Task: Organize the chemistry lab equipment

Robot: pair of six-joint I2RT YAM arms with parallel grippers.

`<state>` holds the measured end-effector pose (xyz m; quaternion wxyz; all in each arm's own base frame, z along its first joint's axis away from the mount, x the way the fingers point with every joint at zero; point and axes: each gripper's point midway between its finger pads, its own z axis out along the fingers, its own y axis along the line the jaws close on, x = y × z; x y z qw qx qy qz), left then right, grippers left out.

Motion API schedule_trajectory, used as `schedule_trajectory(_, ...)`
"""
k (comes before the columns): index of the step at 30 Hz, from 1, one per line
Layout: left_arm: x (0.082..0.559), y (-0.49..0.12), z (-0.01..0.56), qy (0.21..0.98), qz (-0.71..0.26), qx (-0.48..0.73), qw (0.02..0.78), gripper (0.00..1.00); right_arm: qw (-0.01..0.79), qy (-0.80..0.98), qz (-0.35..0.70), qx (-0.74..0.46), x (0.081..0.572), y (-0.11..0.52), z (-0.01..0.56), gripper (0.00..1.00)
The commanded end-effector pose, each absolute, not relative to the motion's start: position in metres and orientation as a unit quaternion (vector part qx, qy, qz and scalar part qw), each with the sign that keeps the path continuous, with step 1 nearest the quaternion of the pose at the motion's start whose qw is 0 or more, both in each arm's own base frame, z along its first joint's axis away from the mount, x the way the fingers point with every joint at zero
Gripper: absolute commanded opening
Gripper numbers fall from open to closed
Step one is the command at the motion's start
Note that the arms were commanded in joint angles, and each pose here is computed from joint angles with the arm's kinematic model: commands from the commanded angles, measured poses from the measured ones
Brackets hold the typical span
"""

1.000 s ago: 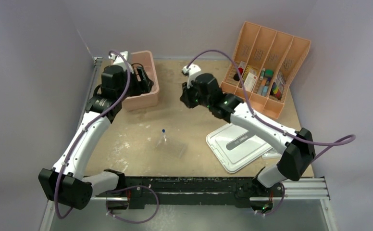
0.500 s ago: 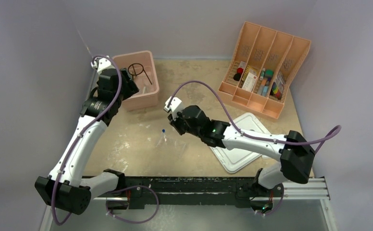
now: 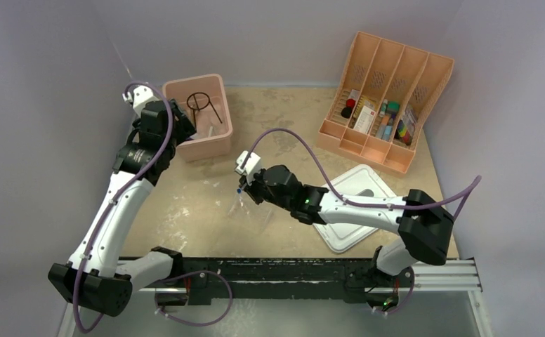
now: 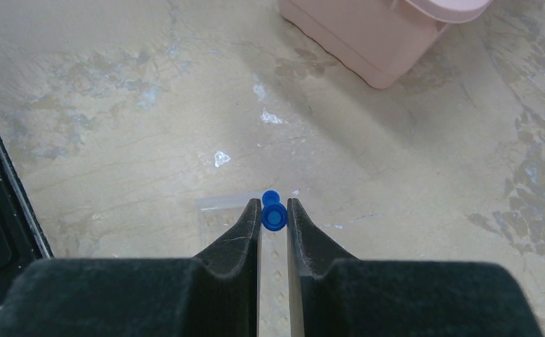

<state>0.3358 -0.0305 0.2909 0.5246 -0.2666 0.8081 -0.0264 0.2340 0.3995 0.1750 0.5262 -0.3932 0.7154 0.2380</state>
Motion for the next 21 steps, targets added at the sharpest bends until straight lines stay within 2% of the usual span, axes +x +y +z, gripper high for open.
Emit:
schedule_trajectory(1,0.333,-0.023,0.324,0.774,-0.035,-0.285,0.564,0.66,0.545,0.699,0.258,-0.384,0.235,0.413,0.184,0.07)
schedule_trajectory(21,0.335,-0.025,0.319,0.778,-0.038,-0.274,0.564,0.66,0.527,0.713,0.229,-0.402,0.237,0.411,0.143,0.06)
